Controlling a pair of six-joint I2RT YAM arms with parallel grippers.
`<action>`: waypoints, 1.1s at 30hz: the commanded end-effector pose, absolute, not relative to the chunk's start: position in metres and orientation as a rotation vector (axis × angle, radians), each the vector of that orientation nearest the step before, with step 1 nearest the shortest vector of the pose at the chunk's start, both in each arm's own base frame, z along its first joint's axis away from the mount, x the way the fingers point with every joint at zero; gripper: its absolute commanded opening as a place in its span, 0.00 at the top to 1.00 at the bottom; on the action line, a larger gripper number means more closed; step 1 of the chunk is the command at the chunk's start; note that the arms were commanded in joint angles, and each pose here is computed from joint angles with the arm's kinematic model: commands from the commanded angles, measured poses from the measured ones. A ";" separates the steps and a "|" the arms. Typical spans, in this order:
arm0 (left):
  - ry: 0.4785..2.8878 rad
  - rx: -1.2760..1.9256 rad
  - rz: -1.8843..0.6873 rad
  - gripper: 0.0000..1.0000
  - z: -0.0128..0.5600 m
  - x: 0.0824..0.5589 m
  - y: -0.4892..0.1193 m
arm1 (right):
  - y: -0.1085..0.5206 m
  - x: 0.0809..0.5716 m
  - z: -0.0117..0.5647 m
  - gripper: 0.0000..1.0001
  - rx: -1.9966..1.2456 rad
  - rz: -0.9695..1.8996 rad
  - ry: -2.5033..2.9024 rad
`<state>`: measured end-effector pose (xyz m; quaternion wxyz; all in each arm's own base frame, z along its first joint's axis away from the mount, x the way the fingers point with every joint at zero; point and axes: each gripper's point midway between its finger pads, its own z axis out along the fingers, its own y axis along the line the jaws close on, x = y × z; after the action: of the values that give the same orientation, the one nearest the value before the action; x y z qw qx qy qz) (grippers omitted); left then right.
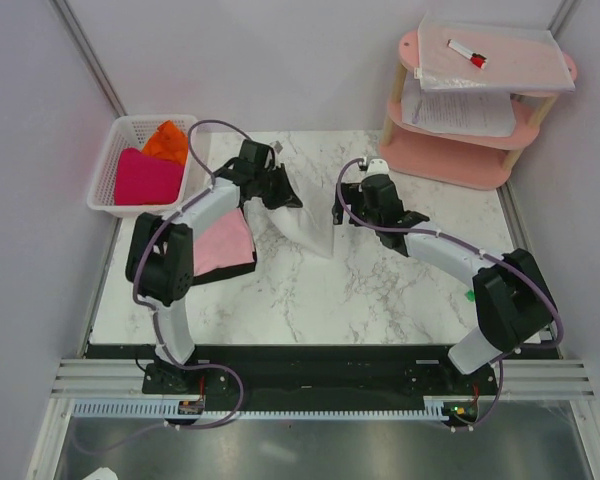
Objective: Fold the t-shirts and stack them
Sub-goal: Put the neatly folded tshirt into the corner of the board with the left arm
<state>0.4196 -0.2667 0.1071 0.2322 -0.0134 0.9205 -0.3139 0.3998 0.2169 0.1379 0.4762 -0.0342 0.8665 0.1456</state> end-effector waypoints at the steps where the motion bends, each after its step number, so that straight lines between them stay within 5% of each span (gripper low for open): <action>1: 2.425 -0.034 -0.817 0.98 0.163 0.418 -0.230 | 0.216 0.399 0.118 0.02 -0.059 0.357 2.153; 33: 2.229 -0.669 -0.424 0.98 0.149 0.354 -0.014 | 0.253 0.384 0.052 0.02 -0.147 0.537 2.305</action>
<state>0.3459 -0.0342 0.1496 0.3501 -0.2425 0.8858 -0.1846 0.3815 0.2391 0.0480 0.3712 -0.0486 0.9093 0.1820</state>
